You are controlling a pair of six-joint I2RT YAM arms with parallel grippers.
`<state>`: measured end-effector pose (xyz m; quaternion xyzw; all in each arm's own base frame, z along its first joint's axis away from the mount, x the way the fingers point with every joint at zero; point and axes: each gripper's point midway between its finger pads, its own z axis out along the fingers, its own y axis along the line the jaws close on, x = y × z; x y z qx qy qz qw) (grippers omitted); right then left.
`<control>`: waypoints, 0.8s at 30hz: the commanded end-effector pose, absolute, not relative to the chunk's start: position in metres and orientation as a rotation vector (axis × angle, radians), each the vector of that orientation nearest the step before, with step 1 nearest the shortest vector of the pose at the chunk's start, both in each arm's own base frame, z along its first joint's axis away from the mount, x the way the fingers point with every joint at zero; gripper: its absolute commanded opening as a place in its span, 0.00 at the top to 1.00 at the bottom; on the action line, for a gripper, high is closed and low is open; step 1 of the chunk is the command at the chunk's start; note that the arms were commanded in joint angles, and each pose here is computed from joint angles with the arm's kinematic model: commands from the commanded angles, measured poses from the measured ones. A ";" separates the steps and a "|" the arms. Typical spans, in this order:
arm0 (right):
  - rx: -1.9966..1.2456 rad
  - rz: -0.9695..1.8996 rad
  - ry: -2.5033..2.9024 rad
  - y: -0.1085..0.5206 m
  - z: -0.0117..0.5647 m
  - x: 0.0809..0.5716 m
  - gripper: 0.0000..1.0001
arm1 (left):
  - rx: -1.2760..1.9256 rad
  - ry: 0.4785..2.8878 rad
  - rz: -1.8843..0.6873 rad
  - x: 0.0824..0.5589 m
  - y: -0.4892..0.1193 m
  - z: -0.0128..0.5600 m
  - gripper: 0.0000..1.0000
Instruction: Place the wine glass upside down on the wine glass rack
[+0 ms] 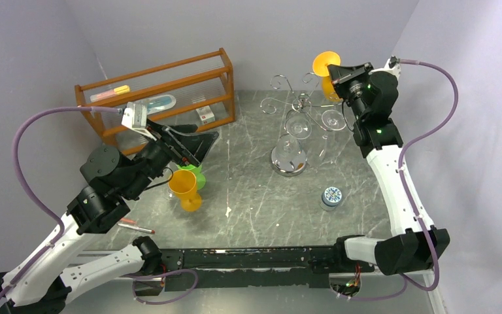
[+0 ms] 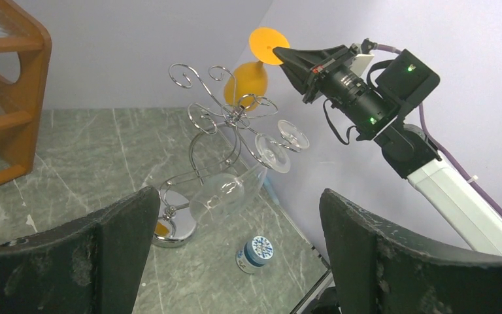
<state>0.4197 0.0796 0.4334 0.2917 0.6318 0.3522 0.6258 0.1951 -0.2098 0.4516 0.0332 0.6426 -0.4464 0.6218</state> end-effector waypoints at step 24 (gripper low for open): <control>0.689 1.001 1.632 0.105 0.411 0.375 1.00 | 0.042 1.517 -1.021 0.198 -0.210 0.434 0.05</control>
